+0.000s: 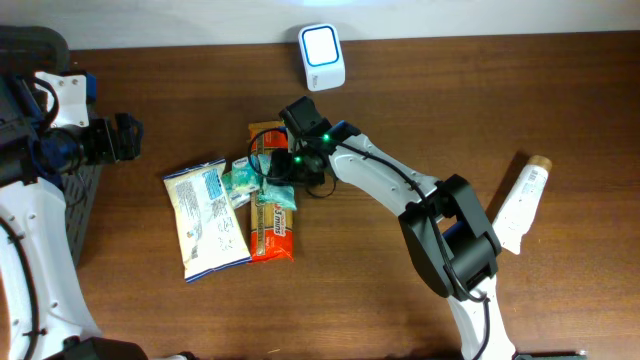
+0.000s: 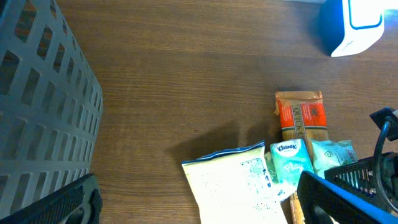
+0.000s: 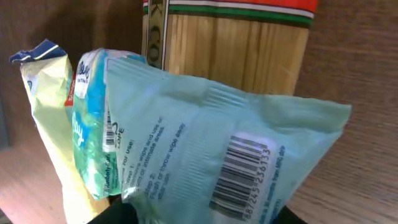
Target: Scan the item barcode
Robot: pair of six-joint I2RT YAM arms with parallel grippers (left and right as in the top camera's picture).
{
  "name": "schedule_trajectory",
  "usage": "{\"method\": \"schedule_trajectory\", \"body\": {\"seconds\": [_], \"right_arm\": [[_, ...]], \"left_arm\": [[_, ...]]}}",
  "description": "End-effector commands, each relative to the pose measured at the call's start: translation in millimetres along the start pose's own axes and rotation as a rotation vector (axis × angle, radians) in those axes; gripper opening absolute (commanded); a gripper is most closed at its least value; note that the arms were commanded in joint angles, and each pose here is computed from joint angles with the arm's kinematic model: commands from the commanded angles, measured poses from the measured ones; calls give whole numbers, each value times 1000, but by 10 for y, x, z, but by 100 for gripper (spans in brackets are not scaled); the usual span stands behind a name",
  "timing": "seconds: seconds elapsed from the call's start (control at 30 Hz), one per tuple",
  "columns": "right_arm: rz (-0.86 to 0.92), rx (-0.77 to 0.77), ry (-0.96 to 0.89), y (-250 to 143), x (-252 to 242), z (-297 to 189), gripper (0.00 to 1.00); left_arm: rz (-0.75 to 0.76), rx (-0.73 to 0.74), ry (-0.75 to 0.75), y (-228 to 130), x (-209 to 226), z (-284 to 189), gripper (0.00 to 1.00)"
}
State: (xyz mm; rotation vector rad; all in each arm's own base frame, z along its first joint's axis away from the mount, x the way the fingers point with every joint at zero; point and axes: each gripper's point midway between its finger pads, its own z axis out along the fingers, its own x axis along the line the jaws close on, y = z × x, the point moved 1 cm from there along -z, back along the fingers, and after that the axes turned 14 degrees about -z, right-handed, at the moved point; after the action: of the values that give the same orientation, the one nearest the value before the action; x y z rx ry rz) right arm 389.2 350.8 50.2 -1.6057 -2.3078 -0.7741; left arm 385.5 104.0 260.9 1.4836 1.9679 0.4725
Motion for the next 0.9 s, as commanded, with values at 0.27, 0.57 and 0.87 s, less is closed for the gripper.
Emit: {"method": "schedule_trajectory", "body": {"seconds": [0.27,0.57,0.87], "right_arm": [[-535,256,-383,-267,-722,-948,43],[-168,161,-106,-318,-61,-397,4],[-31,465,-280,-987,-751,-535,6]], "left_arm": [[12,-9,-10,22,-20,-19,99],[12,-9,-10,22,-20,-19,99],[12,-9,-10,22,-20,-19,99]]}}
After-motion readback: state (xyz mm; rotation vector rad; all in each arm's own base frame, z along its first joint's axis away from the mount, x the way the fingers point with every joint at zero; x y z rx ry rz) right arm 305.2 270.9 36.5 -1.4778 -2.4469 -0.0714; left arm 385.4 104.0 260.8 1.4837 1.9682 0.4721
